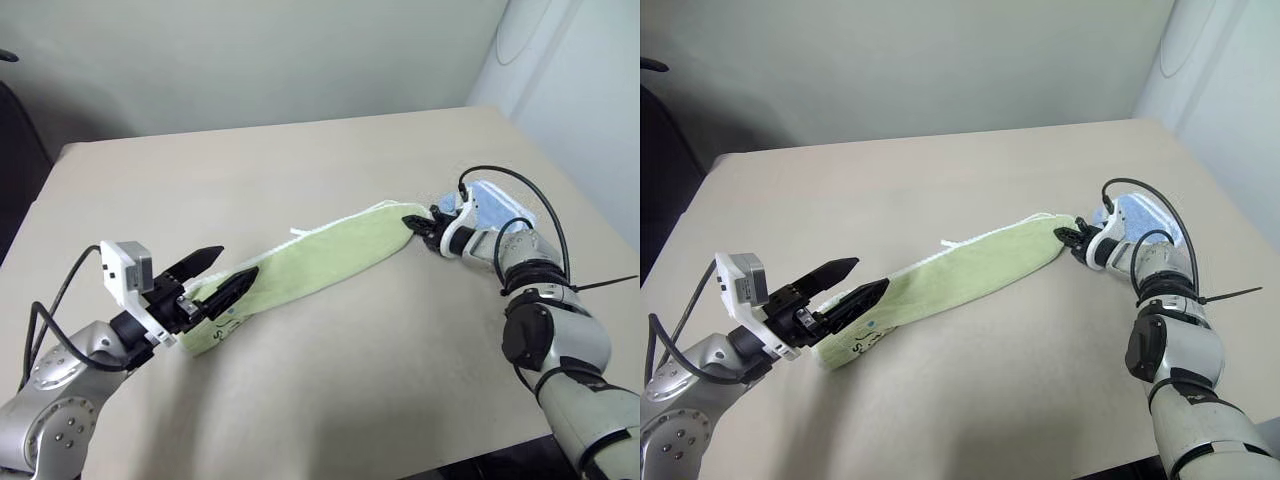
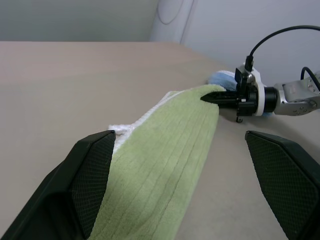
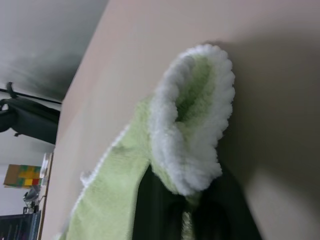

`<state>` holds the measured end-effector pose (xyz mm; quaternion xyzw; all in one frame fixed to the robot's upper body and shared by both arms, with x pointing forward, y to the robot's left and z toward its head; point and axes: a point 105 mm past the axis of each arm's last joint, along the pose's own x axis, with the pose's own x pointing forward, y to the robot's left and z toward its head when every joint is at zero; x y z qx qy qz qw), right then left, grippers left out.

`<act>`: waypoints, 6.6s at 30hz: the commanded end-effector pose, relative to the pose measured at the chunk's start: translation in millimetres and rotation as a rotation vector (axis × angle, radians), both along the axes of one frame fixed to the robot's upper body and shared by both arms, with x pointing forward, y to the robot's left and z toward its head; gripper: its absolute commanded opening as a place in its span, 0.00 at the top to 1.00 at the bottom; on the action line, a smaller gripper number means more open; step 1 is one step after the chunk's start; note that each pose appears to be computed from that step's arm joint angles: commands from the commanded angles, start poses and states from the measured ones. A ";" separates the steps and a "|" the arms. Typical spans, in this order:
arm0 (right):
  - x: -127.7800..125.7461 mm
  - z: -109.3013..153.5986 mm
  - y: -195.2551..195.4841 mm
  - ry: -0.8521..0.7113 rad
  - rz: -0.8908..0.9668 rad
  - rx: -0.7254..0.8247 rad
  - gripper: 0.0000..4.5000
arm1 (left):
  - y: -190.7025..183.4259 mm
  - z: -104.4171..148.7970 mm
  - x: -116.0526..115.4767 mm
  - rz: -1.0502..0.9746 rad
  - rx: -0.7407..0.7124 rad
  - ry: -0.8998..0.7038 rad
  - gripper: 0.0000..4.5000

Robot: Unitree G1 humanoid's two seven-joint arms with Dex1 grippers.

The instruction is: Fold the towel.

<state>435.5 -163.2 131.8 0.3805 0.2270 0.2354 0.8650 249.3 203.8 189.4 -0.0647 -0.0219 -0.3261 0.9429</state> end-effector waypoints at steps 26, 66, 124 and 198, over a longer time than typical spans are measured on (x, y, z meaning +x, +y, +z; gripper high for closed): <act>-109.1 42.8 130.1 -1.252 1.120 -1.023 1.00 | 10.0 16.6 2.5 0.051 0.023 -0.082 0.00; -84.9 18.7 142.3 -1.120 1.063 -1.131 1.00 | -2.2 12.1 2.7 0.035 0.003 -0.090 0.00; -51.0 97.3 119.0 -1.052 0.679 -0.334 0.81 | 14.2 -99.2 -72.6 0.524 -0.689 0.621 0.00; -49.9 74.0 67.9 -0.958 0.419 -0.482 0.82 | -118.4 -58.3 67.1 -0.296 0.153 0.494 0.68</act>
